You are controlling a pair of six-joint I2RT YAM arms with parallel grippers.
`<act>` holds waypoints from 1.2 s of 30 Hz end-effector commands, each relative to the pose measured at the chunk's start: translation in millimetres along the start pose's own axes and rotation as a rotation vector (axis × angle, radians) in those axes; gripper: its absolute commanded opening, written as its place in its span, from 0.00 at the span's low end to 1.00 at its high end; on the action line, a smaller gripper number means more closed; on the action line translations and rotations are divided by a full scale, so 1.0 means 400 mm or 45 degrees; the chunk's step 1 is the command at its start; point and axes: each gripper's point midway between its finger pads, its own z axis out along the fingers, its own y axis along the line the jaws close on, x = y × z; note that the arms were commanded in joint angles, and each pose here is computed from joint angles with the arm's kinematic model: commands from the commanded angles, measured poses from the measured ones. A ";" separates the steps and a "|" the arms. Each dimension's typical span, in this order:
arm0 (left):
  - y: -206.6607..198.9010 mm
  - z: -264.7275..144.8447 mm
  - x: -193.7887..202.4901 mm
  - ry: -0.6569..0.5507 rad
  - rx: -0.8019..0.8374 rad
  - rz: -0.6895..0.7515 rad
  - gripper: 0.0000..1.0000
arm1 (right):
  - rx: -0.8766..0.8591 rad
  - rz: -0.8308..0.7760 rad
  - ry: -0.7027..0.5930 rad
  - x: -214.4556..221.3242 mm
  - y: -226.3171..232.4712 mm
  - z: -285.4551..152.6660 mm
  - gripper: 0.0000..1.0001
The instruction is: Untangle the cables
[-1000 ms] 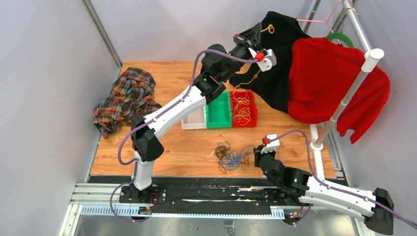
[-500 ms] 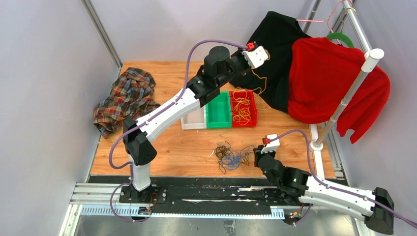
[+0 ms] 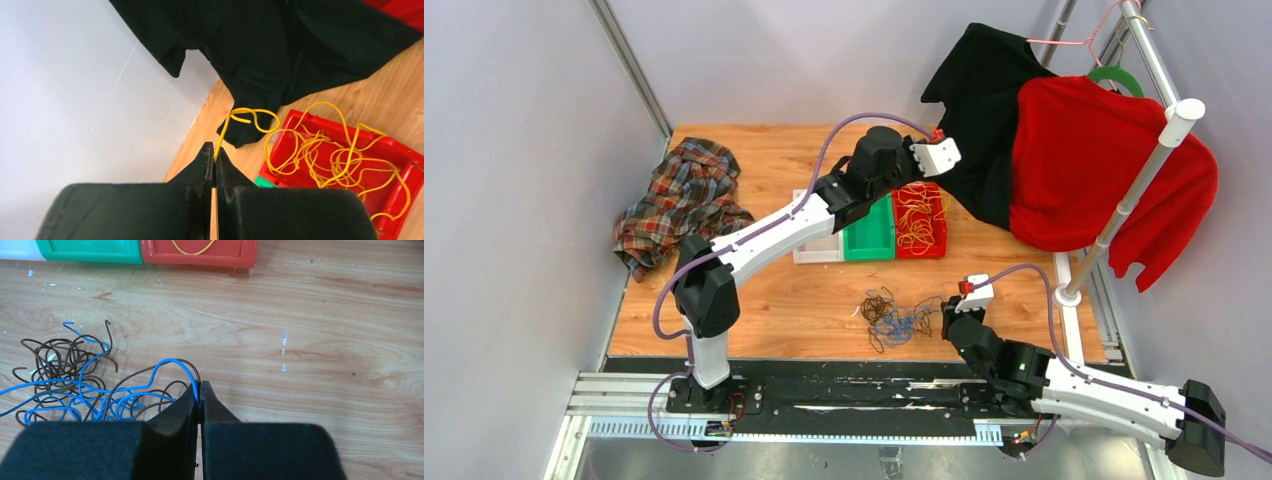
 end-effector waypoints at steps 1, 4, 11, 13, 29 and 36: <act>0.051 0.008 0.032 0.036 -0.076 0.080 0.00 | 0.057 0.017 -0.010 0.003 -0.016 0.004 0.01; 0.025 0.021 0.075 0.085 -0.029 0.168 0.00 | 0.055 0.018 0.001 0.008 -0.014 0.005 0.01; -0.107 0.101 0.147 0.130 0.181 0.070 0.00 | 0.069 0.038 -0.009 0.004 -0.017 0.005 0.01; -0.148 0.125 0.172 0.142 0.247 0.050 0.00 | 0.069 0.049 -0.017 -0.001 -0.016 0.005 0.01; -0.337 0.229 0.378 0.293 0.466 0.106 0.10 | 0.066 0.049 -0.054 -0.038 -0.011 0.001 0.01; -0.270 0.157 0.278 0.259 0.536 -0.024 0.55 | 0.068 0.049 -0.069 -0.050 -0.012 -0.001 0.01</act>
